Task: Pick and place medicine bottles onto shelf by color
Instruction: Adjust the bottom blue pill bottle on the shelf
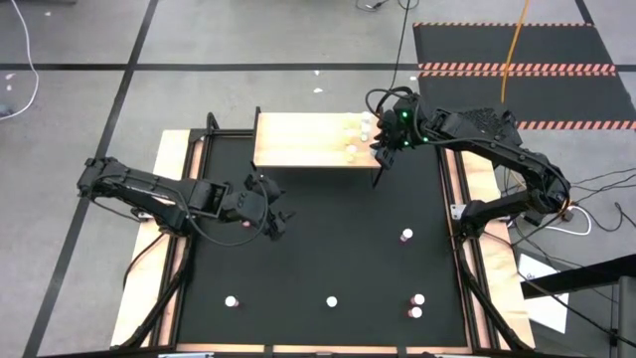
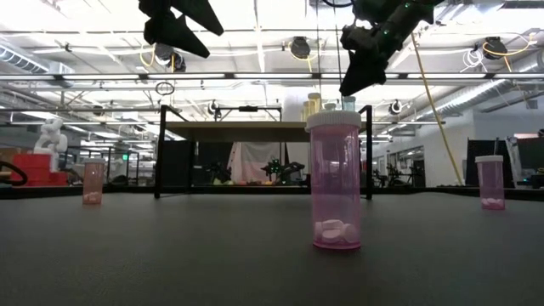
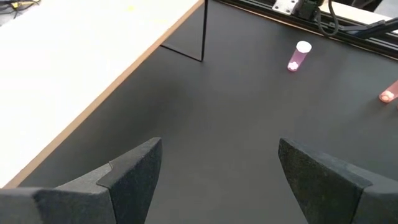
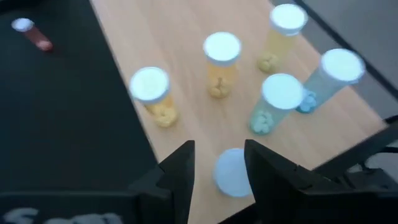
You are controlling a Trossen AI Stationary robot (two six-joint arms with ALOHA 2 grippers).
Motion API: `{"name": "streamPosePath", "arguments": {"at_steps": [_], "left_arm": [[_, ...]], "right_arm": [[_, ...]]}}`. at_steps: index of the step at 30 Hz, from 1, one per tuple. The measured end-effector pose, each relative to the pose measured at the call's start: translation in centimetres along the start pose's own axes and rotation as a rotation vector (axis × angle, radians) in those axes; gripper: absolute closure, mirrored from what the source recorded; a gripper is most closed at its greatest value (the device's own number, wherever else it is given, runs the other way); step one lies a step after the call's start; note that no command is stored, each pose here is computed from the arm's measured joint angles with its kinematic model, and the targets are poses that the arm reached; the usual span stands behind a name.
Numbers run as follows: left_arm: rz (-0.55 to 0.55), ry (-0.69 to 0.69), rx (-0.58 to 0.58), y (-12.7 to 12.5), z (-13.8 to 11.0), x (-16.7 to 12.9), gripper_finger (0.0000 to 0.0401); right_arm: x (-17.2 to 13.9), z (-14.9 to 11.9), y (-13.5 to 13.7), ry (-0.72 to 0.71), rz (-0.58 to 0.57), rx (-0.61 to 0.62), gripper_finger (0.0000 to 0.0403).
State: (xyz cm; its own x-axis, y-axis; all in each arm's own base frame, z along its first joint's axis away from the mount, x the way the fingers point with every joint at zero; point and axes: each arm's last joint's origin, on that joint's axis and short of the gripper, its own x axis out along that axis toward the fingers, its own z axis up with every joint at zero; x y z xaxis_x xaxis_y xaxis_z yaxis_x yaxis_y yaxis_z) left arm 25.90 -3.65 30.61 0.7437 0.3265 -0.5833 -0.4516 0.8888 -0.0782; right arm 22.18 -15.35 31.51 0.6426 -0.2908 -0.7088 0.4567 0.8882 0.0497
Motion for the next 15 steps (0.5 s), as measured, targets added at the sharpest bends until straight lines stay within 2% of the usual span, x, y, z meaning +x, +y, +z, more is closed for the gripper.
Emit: {"name": "streamPosePath", "arguments": {"at_steps": [6,10,15], "left_arm": [[0.001,0.000,-0.001,0.0,0.0,0.0,0.0077],[-0.001,0.001,-0.001,0.0,0.0,0.0,0.0077],[-0.005,0.005,0.000,0.0,0.0,0.0,0.0077]], "right_arm": [[-0.4,0.6,0.0,-0.064,-0.016,-0.029,0.0259],[-0.9,1.0,0.0,-0.124,-0.022,-0.044,0.0216],[-0.3,0.0,-0.6,-0.006,-0.027,-0.054,0.0151]]}}
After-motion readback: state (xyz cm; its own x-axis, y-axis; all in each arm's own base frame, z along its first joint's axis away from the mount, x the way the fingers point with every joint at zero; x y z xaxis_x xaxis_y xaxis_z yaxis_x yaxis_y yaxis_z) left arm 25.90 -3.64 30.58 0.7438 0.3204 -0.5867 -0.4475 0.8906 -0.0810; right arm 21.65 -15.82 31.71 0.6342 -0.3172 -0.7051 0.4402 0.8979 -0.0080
